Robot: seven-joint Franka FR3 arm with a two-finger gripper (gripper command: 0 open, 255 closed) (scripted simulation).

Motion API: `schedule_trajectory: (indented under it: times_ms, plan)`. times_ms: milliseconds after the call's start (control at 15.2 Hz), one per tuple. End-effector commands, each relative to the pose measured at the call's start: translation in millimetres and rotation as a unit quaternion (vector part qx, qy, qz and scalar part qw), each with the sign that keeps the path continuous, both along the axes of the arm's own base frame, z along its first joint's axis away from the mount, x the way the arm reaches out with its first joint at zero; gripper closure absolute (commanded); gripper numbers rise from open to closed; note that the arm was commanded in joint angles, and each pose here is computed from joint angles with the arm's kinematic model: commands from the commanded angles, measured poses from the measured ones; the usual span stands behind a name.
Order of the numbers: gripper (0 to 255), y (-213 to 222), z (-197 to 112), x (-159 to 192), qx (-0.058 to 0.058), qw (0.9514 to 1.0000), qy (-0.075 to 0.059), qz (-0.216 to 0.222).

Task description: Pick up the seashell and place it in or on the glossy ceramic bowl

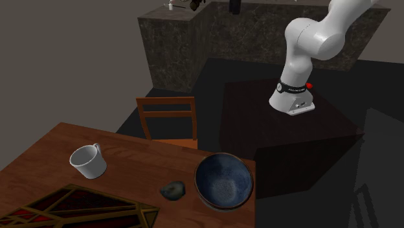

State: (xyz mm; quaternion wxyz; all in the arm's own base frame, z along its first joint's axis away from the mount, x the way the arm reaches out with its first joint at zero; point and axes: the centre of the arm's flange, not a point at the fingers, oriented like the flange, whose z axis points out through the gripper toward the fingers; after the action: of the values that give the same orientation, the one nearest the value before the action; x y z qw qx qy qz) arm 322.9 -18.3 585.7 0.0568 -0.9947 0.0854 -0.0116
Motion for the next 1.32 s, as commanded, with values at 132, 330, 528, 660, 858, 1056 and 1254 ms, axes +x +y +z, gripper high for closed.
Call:
schedule_trajectory:
  times_ms: [132,330,528,660,858,1056,1254]
  plan:
    - [0,14,-16,18,0.002,1.0,0.007,0.002]
    - [0,36,-39,43,0.004,0.9998,0.018,0.006]
    - [0,58,-63,68,0.006,0.9995,0.029,0.009]
    - [0,73,-80,85,0.008,0.9992,0.036,0.011]
    - [0,96,-105,109,0.01,0.9987,0.047,0.014]
    - [0,119,-130,132,0.013,0.9981,0.058,0.018]
    - [0,142,-156,155,0.015,0.9973,0.069,0.021]
